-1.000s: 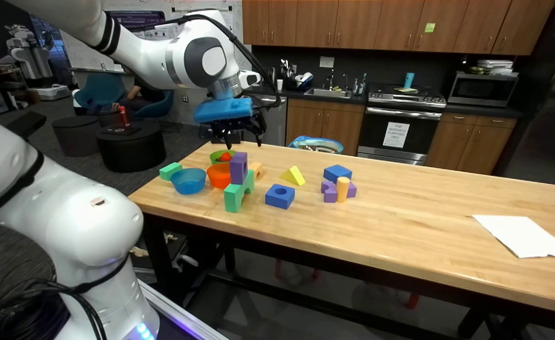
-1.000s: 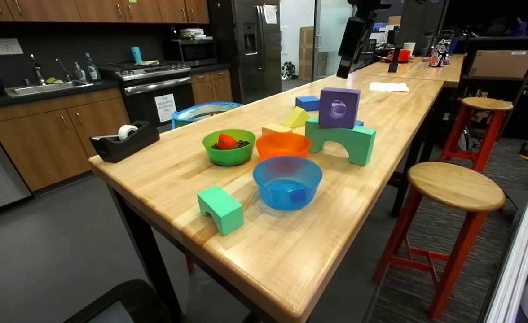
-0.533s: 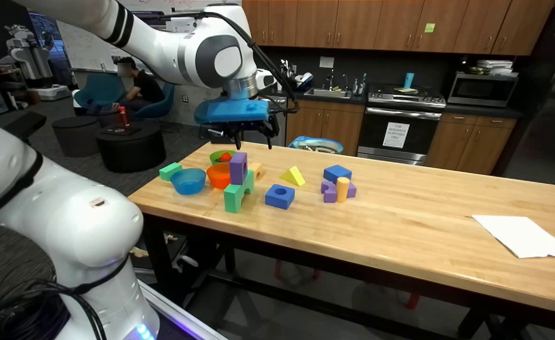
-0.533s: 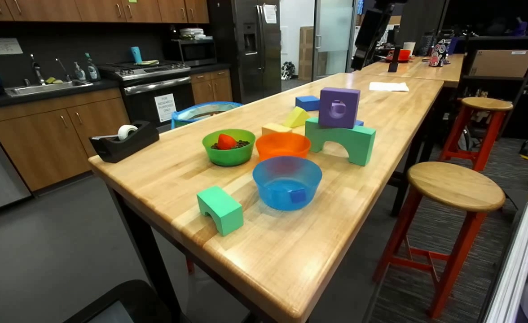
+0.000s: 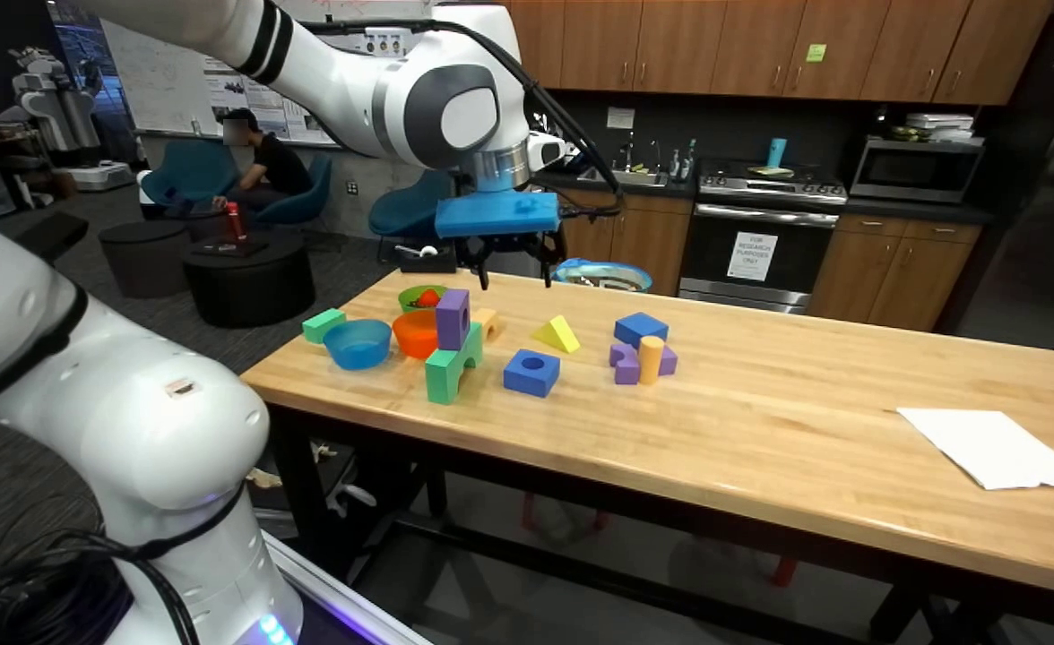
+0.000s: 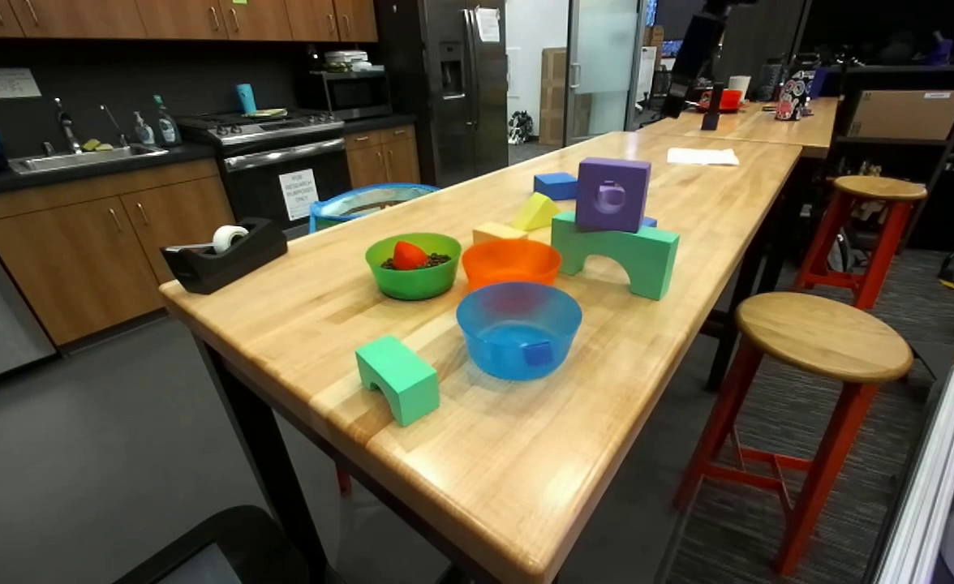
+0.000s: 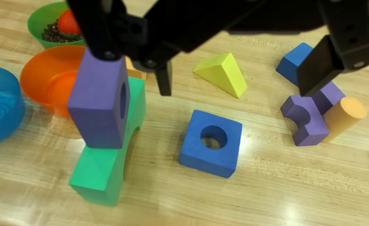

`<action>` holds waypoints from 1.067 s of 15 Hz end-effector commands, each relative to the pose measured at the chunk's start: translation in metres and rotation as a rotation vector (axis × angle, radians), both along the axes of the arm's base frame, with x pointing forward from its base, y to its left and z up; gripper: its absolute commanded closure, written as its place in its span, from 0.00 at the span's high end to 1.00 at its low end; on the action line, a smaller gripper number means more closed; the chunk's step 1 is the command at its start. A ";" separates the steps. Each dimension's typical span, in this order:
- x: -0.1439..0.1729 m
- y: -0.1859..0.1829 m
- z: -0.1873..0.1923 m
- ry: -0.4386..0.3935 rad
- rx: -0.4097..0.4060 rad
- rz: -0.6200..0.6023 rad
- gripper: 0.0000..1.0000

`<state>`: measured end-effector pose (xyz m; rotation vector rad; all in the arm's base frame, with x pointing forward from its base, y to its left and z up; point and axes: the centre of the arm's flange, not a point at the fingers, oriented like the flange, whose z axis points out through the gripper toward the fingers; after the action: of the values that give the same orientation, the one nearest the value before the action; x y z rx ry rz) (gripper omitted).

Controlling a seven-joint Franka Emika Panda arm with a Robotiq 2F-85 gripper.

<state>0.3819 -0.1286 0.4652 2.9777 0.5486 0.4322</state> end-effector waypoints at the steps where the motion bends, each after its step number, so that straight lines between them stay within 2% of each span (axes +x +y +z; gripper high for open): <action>1: 0.016 -0.038 0.005 0.012 -0.041 0.031 1.00; 8: 0.039 -0.100 0.011 0.042 -0.109 0.135 1.00; 11: 0.051 -0.114 0.005 0.066 -0.132 0.198 1.00; 16: 0.070 -0.115 -0.011 0.100 -0.112 0.274 1.00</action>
<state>0.4342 -0.2343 0.4580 2.8368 0.8977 0.2890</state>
